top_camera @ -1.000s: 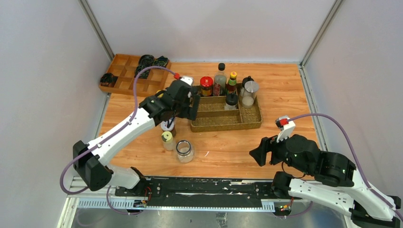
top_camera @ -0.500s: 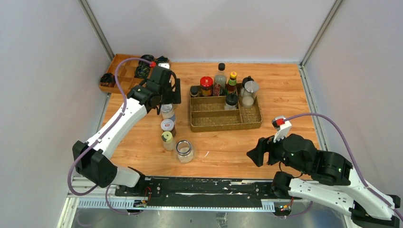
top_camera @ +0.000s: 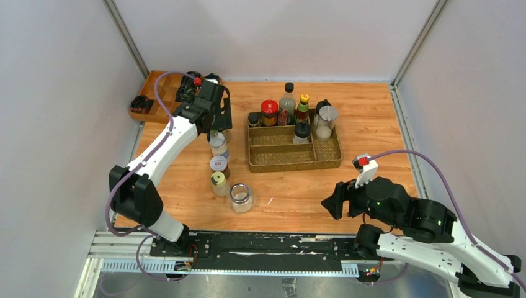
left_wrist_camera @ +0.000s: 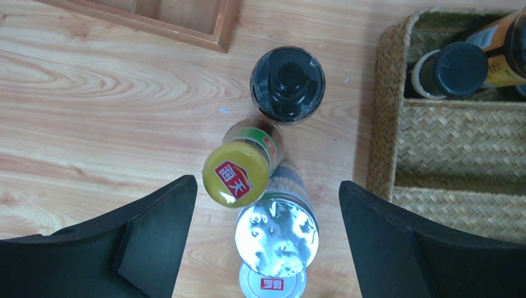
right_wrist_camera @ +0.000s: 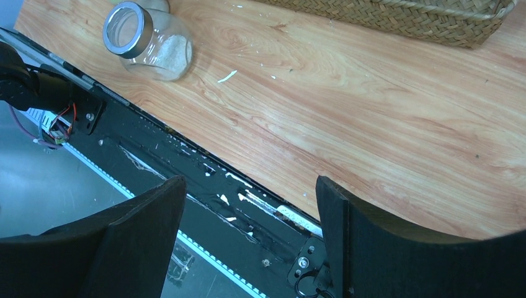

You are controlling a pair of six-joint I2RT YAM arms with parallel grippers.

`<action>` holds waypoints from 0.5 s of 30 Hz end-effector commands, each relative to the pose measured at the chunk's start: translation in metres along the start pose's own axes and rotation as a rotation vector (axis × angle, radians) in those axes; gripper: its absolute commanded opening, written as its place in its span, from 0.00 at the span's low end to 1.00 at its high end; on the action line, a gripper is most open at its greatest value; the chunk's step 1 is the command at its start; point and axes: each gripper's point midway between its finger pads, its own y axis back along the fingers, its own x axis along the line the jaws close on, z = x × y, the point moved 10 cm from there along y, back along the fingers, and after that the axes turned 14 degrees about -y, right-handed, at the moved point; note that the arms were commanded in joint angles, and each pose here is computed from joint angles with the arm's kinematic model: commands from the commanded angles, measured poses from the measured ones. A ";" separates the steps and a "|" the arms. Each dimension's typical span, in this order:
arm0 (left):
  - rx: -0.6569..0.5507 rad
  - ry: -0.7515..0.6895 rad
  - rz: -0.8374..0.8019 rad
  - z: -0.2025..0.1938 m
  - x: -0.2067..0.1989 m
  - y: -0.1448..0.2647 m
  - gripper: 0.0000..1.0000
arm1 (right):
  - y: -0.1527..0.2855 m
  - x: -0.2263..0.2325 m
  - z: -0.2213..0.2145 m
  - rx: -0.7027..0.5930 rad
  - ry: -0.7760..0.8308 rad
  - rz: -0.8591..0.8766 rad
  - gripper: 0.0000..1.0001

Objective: Organize the condiment bottles
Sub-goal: Pick up the bottle from the center of the board.

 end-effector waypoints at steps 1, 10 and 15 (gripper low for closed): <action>-0.020 0.036 0.022 0.005 0.003 -0.011 0.89 | 0.000 -0.003 -0.005 0.008 -0.003 0.011 0.82; -0.020 0.052 0.029 0.005 0.004 -0.015 0.65 | -0.003 -0.007 -0.009 0.013 -0.001 -0.005 0.82; -0.011 0.056 0.035 0.000 0.005 -0.017 0.58 | -0.005 -0.008 -0.011 0.019 0.000 -0.012 0.82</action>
